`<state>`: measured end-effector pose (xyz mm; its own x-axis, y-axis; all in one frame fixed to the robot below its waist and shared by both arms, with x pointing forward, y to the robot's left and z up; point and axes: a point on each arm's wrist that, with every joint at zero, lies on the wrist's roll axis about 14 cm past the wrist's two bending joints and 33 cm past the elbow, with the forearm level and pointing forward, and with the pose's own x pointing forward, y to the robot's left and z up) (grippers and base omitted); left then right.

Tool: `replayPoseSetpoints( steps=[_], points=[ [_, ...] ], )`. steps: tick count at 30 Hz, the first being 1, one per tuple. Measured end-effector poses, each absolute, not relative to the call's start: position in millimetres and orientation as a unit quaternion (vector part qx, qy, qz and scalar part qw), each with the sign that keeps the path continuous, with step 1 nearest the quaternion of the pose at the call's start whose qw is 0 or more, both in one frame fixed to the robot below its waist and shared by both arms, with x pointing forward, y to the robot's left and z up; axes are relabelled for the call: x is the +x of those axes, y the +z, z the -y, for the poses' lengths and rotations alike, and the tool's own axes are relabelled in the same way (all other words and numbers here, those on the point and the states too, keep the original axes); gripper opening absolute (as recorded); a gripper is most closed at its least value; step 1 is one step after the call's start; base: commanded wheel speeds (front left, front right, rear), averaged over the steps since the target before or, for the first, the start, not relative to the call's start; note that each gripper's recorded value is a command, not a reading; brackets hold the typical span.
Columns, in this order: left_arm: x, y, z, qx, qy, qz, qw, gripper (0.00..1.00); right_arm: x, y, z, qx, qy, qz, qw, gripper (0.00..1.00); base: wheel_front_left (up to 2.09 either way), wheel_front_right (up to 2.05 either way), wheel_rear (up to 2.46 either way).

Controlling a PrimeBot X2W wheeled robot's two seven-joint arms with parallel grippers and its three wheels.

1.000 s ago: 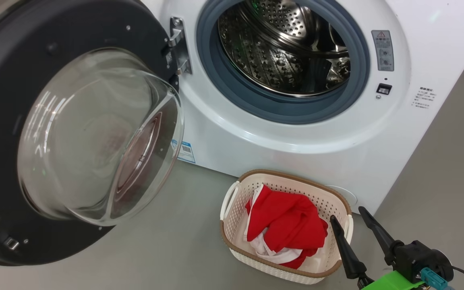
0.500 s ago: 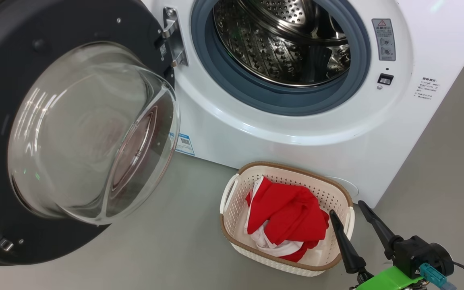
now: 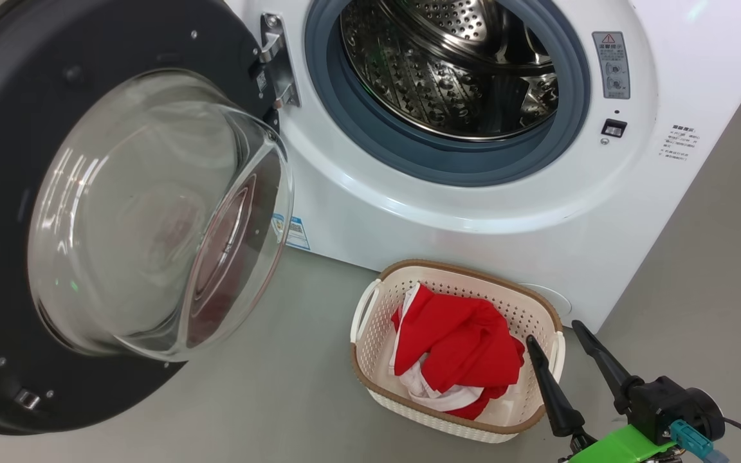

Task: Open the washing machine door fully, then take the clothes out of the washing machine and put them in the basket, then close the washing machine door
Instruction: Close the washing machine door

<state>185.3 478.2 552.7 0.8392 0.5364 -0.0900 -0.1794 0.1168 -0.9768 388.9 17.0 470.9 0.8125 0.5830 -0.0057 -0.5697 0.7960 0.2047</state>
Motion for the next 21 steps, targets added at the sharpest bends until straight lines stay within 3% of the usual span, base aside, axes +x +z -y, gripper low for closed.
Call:
replayPoseSetpoints(
  steps=[21],
  points=[
    [199, 553, -432, -0.645, 0.147, 0.063, 0.747, 0.00, 396, 470, -10, 0.098, 0.293, -0.032, 0.951, 1.00, 0.00, 0.00, 0.00]
  ],
)
